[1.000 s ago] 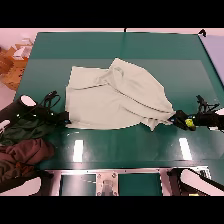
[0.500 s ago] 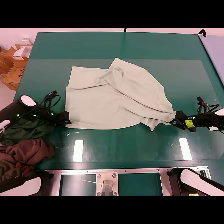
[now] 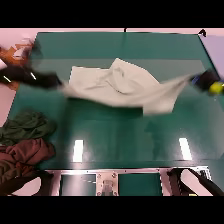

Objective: Fold the shirts.

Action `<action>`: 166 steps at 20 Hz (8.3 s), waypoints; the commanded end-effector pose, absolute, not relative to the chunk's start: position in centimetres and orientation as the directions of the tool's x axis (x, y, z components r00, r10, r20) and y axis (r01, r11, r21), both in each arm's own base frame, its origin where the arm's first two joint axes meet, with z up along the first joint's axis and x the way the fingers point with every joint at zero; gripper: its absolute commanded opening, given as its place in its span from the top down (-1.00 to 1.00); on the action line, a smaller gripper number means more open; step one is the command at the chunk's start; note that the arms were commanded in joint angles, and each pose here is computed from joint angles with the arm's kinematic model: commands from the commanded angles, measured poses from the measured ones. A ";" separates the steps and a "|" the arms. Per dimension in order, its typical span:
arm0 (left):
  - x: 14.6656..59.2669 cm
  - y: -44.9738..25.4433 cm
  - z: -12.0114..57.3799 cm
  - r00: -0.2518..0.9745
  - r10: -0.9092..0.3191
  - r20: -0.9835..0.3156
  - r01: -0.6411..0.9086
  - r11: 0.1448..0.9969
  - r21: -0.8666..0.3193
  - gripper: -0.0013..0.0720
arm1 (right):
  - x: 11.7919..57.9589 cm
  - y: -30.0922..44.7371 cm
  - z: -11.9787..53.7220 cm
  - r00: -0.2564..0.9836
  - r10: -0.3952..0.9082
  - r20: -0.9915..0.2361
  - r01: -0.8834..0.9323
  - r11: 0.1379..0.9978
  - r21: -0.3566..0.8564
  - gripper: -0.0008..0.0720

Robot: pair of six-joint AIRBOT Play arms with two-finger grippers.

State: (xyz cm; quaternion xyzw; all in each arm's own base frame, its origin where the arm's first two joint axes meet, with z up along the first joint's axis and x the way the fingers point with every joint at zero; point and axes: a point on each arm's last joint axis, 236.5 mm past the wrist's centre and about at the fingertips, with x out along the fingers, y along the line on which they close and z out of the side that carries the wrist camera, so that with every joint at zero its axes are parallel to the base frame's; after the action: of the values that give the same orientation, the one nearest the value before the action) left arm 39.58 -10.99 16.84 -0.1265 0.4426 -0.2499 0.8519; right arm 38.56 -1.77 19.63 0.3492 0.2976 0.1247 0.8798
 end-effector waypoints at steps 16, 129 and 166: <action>28.5 -4.1 48.5 0.978 -0.186 -0.093 0.185 0.982 -0.021 0.90 | 25.6 -3.0 51.5 0.983 -0.015 0.181 -0.039 0.956 0.292 0.93; 29.2 -13.9 -7.6 0.420 -0.508 -0.752 -0.126 0.788 -0.603 0.90 | 15.8 -0.4 -13.0 0.094 0.538 -0.838 0.818 0.438 0.374 -0.14; 51.3 -13.9 -5.2 0.342 -0.407 -0.847 0.126 0.913 -0.388 -0.22 | 45.9 -4.6 -6.0 0.443 0.383 -0.811 0.517 0.630 0.580 0.93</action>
State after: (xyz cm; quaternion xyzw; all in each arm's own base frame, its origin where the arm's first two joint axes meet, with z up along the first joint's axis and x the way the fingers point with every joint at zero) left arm 47.40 -12.89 -3.74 -0.1010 0.5792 -0.1626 0.7924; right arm 43.23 -4.72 -3.26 0.4071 0.5325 -0.0446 0.7407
